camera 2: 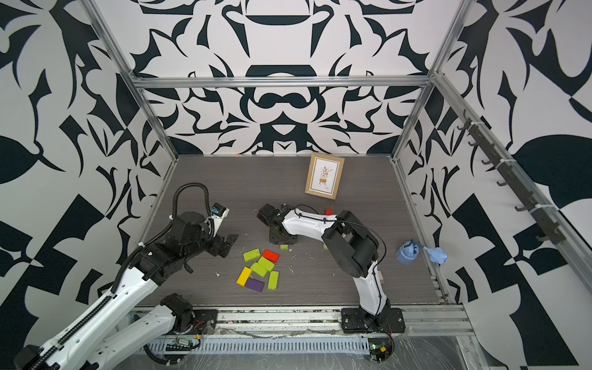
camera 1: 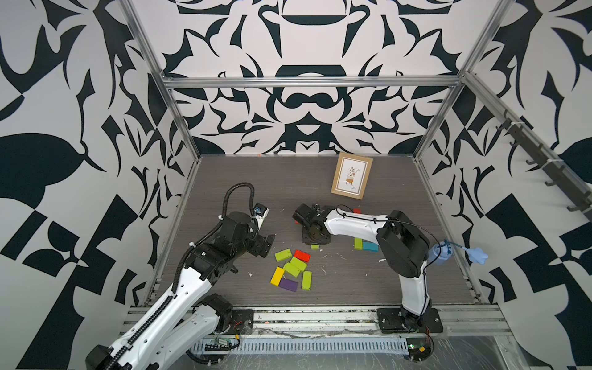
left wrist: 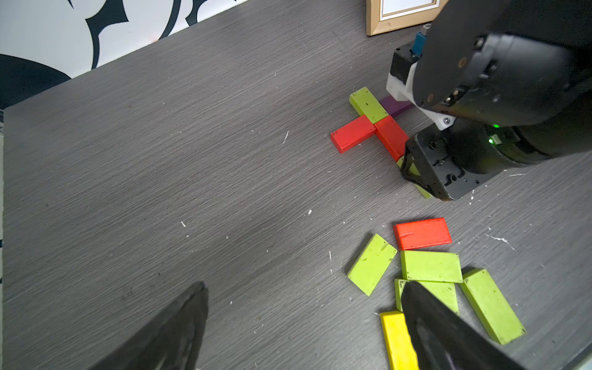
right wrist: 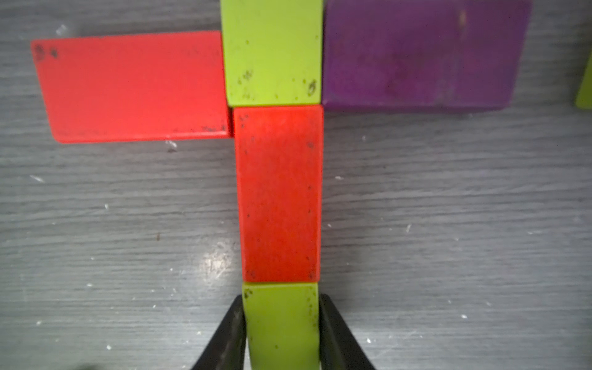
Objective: Assemble the letter t with building blocks
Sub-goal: Assemble the building block at the center of the board, then pick up the building block from the center of the board.
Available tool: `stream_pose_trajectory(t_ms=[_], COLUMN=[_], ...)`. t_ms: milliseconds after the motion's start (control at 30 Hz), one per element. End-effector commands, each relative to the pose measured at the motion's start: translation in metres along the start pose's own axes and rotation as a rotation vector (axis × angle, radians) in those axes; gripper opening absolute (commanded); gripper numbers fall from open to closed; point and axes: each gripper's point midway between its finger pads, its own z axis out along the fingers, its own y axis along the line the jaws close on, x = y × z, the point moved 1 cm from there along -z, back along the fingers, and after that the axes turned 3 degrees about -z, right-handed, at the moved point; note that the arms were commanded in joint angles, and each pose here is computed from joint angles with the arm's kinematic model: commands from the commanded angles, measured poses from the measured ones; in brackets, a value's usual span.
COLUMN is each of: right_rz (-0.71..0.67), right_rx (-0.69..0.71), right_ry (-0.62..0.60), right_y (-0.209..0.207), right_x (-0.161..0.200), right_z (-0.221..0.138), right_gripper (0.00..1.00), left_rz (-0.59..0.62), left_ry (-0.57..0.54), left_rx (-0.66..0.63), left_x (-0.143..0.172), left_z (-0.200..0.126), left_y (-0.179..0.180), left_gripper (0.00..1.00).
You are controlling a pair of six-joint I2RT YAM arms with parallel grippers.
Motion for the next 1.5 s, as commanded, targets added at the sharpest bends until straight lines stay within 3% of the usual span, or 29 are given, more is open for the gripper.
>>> stream_pose_trajectory(t_ms=[0,433,767,1000,1300,1467], right_rz=[0.013,0.012,-0.047,-0.148,-0.463,-0.69], right_rx=[0.007,0.026,-0.02,-0.045,-0.146,-0.209], right_ry=[-0.007,-0.012,-0.023,-0.075,-0.155,-0.135], right_y=[0.001,-0.003,0.004,0.007,0.028,0.034], right_x=[-0.005,-0.008,-0.009,-0.012,-0.012,0.01], right_z=[-0.002,-0.003,-0.013,-0.044,-0.109,-0.113], right_gripper=[0.38,0.37,0.55,0.64,0.64,0.63], left_rz=[-0.003,-0.003,-0.002,0.001,-0.001,-0.008], left_ry=[-0.005,-0.004,-0.003,-0.003,-0.007,-0.021], left_rx=[-0.009,-0.009,-0.011,-0.015,-0.013,-0.033], left_x=[-0.001,-0.001,-0.001,-0.001,-0.002,-0.003], left_z=[-0.002,-0.001,-0.001,-0.002,-0.003,-0.006], left_y=[0.002,0.002,0.002,0.003,0.003,0.006], left_gripper=[0.98,0.98,0.98,0.98,0.98,0.98])
